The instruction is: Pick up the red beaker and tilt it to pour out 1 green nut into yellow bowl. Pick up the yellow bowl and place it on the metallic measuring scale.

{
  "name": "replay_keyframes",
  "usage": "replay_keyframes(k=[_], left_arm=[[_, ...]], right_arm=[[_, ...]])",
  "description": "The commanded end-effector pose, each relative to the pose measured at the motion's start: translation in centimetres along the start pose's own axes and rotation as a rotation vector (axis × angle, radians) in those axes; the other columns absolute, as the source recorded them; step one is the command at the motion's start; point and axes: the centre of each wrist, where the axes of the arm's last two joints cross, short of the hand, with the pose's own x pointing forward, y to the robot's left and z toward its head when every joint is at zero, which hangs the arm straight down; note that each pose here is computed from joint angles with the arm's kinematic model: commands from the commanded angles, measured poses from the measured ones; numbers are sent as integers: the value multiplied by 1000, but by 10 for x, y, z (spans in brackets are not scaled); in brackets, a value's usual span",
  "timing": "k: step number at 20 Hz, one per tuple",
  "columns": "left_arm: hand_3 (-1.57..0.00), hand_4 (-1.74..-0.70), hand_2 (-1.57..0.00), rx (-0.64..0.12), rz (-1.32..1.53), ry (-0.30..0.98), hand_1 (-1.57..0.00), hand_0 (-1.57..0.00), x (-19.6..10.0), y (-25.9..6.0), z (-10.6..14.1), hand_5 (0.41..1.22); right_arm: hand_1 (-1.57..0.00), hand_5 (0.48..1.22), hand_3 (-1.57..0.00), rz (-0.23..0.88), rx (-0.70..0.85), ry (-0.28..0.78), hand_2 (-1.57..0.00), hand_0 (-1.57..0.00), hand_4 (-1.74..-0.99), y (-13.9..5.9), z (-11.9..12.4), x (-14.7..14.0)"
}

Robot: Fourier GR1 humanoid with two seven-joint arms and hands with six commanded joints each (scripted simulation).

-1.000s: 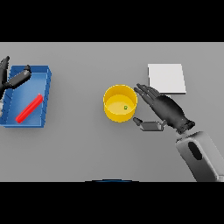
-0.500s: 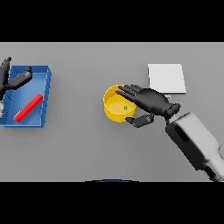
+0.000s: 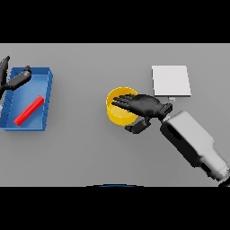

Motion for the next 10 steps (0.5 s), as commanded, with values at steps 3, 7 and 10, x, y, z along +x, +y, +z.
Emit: replay_keyframes(k=[3, 7, 10], left_arm=[[1, -799, 1, -7, 2, 8, 1, 1, -2, -4, -1, 737], [1, -795, 1, -6, -6, -2, 1, 1, -6, 1, -2, 732], [1, -792, 1, -7, -3, -10, 1, 1, -2, -2, -4, 727]], right_arm=[[1, 671, 1, 17, 41, 6, 1, 1, -1300, -2, -4, 1], [1, 703, 1, 53, 99, 26, 1, 1, -1304, 0, -12, 3], [-10, 756, -49, 59, 102, 51, -30, 1, -1321, -2, -18, 7]])
